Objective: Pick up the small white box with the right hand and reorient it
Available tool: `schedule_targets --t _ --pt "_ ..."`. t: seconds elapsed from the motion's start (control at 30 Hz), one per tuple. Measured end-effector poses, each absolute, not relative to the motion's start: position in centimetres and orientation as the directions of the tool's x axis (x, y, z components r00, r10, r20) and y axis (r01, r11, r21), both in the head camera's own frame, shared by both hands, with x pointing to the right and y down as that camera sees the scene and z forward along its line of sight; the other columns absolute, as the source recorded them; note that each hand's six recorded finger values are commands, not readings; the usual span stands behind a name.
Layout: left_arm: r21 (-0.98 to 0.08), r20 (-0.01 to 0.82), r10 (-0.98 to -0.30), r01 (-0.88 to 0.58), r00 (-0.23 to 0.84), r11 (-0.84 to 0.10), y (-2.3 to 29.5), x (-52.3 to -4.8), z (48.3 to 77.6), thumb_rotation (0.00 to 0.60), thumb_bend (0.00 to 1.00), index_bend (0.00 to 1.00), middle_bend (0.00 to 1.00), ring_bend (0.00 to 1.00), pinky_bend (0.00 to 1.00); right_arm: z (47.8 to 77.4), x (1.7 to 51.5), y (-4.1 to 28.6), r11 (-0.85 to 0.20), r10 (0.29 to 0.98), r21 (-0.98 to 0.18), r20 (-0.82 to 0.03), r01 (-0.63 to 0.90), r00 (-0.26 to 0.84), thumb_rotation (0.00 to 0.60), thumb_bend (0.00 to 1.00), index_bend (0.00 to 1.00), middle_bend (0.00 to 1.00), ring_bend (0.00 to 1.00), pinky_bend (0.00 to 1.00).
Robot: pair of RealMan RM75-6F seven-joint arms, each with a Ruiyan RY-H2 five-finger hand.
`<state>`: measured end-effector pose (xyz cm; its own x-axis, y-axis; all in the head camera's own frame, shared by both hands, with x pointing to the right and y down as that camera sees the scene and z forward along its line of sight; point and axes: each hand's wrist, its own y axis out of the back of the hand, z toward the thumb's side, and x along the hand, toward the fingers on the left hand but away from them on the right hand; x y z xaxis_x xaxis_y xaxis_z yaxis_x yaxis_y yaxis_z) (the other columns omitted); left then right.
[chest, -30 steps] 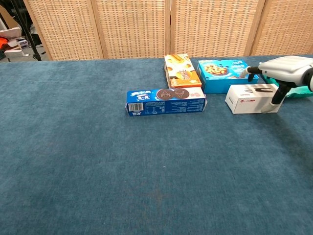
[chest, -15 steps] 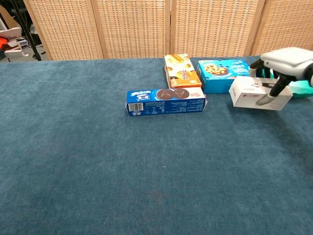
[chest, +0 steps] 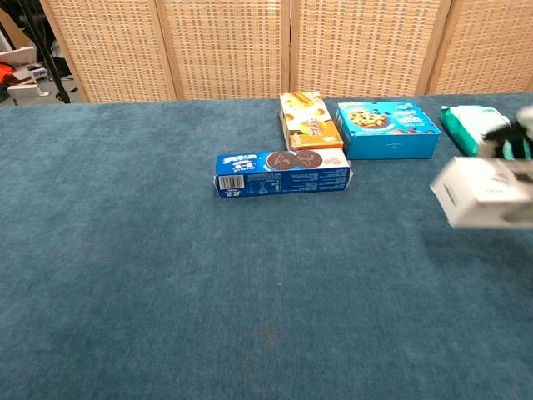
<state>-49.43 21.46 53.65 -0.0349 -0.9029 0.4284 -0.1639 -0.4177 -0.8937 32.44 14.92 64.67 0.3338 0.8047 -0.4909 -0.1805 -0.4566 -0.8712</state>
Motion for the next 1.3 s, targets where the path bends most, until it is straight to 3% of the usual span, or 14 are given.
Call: schedule_targets --t 0.13,0.17,0.2,0.27,0.33,0.47,0.77,1.07,1.3 --pt "-0.897 0.418 -0.908 -0.167 -0.021 -0.409 21.7 -49.3 53.3 0.600 0.00 0.00 0.00 0.00 0.00 65.3 33.7 17.0 -0.489 0.781 -0.838 -0.544 -0.243 0.306 0.600 0.31 0.53 0.59 0.50 0.45" --pt "-0.897 0.419 -0.908 -0.167 -0.019 -0.410 21.8 -49.3 53.3 0.600 0.00 0.00 0.00 0.00 0.00 65.5 33.8 17.1 -0.490 0.781 -0.836 -0.547 -0.246 0.302 0.600 0.28 0.52 0.55 0.47 0.45" --pt "-0.896 0.420 -0.907 -0.166 -0.019 -0.412 21.9 -49.3 53.3 0.600 0.00 0.00 0.00 0.00 0.00 65.6 34.0 17.1 -0.492 0.780 -0.834 -0.550 -0.250 0.298 0.600 0.23 0.47 0.48 0.42 0.43" --pt "-0.896 0.422 -0.907 -0.164 -0.020 -0.413 21.9 -49.3 53.3 0.600 0.00 0.00 0.00 0.00 0.00 65.8 34.2 17.3 -0.508 0.769 -0.821 -0.569 -0.263 0.292 0.600 0.05 0.19 0.15 0.13 0.31" --pt "-0.896 0.420 -0.907 -0.165 -0.022 -0.411 21.8 -49.3 53.3 0.600 0.00 0.00 0.00 0.00 0.00 66.1 34.5 17.6 -0.533 0.751 -0.801 -0.596 -0.272 0.285 0.600 0.00 0.02 0.00 0.00 0.18" --pt "-0.897 0.417 -0.908 -0.168 -0.024 -0.408 21.8 -49.3 53.2 0.600 0.00 0.00 0.00 0.00 0.00 65.4 34.5 17.8 -0.572 0.729 -0.778 -0.627 -0.260 0.273 0.600 0.00 0.00 0.00 0.00 0.06" --pt "-0.897 0.415 -0.909 -0.174 -0.018 -0.406 21.9 -49.4 53.0 0.600 0.00 0.00 0.00 0.00 0.00 61.9 32.2 18.3 -0.557 0.717 -0.779 -0.626 -0.288 0.307 0.600 0.00 0.00 0.00 0.00 0.04" --pt "-0.898 0.409 -0.912 -0.186 -0.023 -0.399 22.0 -49.8 52.7 0.600 0.00 0.00 0.00 0.00 0.00 63.4 30.0 18.7 -0.467 0.680 -0.767 -0.629 -0.439 0.377 0.600 0.00 0.07 0.00 0.00 0.04" --pt "-0.897 0.413 -0.910 -0.184 -0.024 -0.403 21.9 -49.8 52.8 0.600 0.00 0.00 0.00 0.00 0.00 64.3 28.2 19.6 -0.375 0.646 -0.768 -0.618 -0.519 0.447 0.600 0.00 0.13 0.08 0.00 0.04"
